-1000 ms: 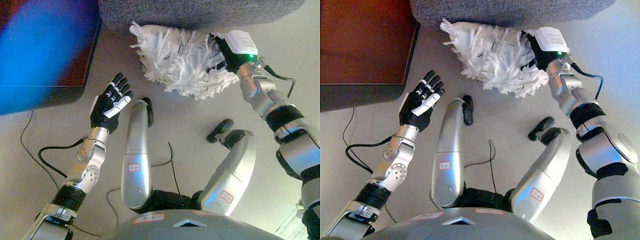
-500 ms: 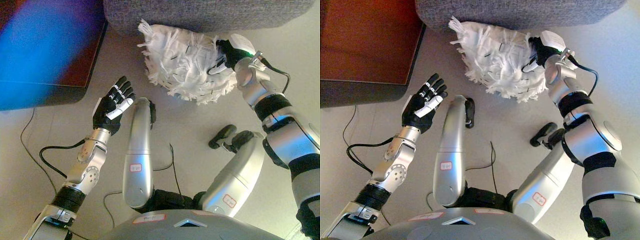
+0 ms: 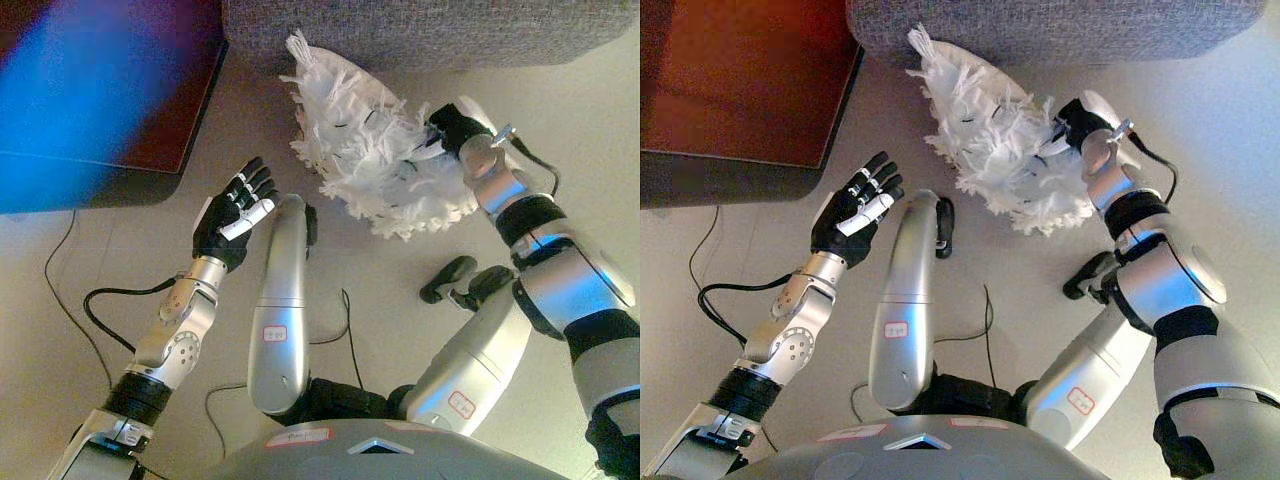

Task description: Pick up the pillow and put it on the sofa.

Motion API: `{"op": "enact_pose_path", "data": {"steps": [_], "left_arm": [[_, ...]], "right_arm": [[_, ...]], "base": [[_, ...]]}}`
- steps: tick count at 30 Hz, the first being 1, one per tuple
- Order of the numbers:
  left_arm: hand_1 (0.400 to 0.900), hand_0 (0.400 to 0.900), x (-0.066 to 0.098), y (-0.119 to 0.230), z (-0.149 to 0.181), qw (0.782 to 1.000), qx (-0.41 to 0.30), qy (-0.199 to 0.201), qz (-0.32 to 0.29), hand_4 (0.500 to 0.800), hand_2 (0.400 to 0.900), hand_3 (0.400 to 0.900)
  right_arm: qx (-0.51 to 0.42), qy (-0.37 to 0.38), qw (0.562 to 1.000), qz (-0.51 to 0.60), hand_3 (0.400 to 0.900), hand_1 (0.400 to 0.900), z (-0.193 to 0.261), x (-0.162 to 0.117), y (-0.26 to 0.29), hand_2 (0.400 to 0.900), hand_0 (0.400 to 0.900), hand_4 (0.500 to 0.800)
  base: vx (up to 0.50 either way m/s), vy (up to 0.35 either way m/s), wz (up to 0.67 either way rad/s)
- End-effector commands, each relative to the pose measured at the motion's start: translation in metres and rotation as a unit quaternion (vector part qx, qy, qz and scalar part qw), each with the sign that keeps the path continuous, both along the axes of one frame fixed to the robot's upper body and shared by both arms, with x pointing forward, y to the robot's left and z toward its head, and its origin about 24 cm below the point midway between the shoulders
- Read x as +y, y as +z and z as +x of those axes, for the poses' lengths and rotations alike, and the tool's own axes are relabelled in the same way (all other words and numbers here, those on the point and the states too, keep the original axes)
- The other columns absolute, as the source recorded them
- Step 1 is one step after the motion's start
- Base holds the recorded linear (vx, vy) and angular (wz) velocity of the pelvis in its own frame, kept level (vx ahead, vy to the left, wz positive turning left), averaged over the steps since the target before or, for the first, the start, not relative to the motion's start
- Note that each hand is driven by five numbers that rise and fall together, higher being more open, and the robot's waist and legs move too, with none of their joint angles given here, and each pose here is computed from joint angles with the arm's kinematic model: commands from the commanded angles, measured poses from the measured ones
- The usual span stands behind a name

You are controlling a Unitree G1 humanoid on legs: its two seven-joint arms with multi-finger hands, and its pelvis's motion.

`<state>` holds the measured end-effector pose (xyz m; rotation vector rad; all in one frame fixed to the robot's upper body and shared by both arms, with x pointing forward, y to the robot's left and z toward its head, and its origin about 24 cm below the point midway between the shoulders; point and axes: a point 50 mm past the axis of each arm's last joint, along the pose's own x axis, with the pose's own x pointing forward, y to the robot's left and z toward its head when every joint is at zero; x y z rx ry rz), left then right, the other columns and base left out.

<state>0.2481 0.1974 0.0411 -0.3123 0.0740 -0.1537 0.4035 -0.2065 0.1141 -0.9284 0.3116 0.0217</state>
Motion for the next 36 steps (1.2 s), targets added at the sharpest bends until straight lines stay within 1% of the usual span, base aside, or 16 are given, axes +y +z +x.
{"op": "enact_pose_path", "data": {"steps": [1, 4, 5, 9, 12, 13, 14, 18, 22, 27, 32, 36], "left_arm": [[0.9, 0.9, -0.012, 0.029, 0.0, 0.997, -0.069, -0.019, -0.037, 0.8, 0.9, 0.9], [0.9, 0.9, -0.013, 0.027, -0.001, 0.997, -0.066, -0.018, -0.045, 0.8, 0.9, 0.9], [0.9, 0.9, -0.012, 0.026, -0.002, 0.997, -0.063, -0.013, -0.05, 0.8, 0.9, 0.9], [0.9, 0.9, -0.008, 0.02, -0.004, 0.998, -0.05, 0.016, -0.046, 0.8, 0.9, 0.9], [0.9, 0.9, 0.001, 0.014, -0.007, 0.998, -0.042, 0.043, -0.037, 0.8, 0.9, 0.9], [0.9, 0.9, 0.003, 0.012, -0.007, 0.997, -0.038, 0.048, -0.039, 0.8, 0.9, 0.9], [0.9, 0.9, 0.007, 0.011, -0.006, 0.996, -0.032, 0.063, -0.046, 0.8, 0.9, 0.9], [0.9, 0.9, 0.018, 0.005, -0.008, 0.996, -0.02, 0.09, -0.022, 0.8, 0.9, 0.9], [0.9, 0.9, 0.021, 0.0, -0.009, 0.995, -0.006, 0.101, 0.0, 0.8, 0.9, 0.9], [0.9, 0.9, 0.029, -0.014, -0.013, 0.991, 0.032, 0.125, 0.022, 0.8, 0.9, 0.9], [0.9, 0.9, 0.03, -0.033, -0.021, 0.988, 0.073, 0.133, 0.03, 0.8, 0.9, 0.9], [0.9, 0.9, 0.03, -0.045, -0.029, 0.986, 0.094, 0.134, 0.036, 0.8, 0.9, 0.9]], "right_arm": [[-0.101, 0.018, 0.989, 0.109, 0.4, 0.4, 0.01, 0.007, 0.046, 0.4, 0.4, 0.5], [-0.121, 0.047, 0.979, 0.158, 0.4, 0.4, 0.009, 0.016, 0.051, 0.4, 0.4, 0.5], [-0.131, 0.066, 0.973, 0.178, 0.4, 0.4, 0.006, 0.02, 0.053, 0.4, 0.4, 0.5], [-0.162, 0.114, 0.961, 0.192, 0.4, 0.4, -0.001, 0.032, 0.063, 0.4, 0.4, 0.5], [-0.194, 0.147, 0.95, 0.195, 0.4, 0.4, -0.01, 0.038, 0.075, 0.4, 0.4, 0.5], [-0.201, 0.152, 0.948, 0.193, 0.4, 0.4, -0.012, 0.038, 0.078, 0.4, 0.4, 0.5], [-0.223, 0.166, 0.943, 0.184, 0.4, 0.4, -0.016, 0.041, 0.086, 0.4, 0.4, 0.5], [-0.274, 0.205, 0.927, 0.156, 0.4, 0.4, -0.035, 0.045, 0.099, 0.4, 0.4, 0.5], [-0.306, 0.235, 0.912, 0.137, 0.4, 0.4, -0.053, 0.046, 0.107, 0.4, 0.4, 0.5], [-0.344, 0.276, 0.888, 0.128, 0.4, 0.4, -0.085, 0.048, 0.103, 0.4, 0.4, 0.5], [-0.388, 0.302, 0.863, 0.116, 0.4, 0.4, -0.116, 0.054, 0.097, 0.4, 0.4, 0.5], [-0.407, 0.31, 0.852, 0.112, 0.4, 0.4, -0.135, 0.05, 0.094, 0.4, 0.4, 0.5]], "base": [[0.0, 0.0, 0.0], [0.003, -0.003, 0.01], [0.004, -0.014, 0.04], [-0.001, -0.025, 0.0], [0.007, -0.043, -0.03], [-0.061, -0.056, 0.02], [-0.065, -0.055, 0.0], [-0.01, -0.064, -0.06], [0.002, -0.062, -0.12], [0.048, -0.07, -0.16], [0.091, -0.03, -0.06], [0.104, -0.01, 0.03]]}}
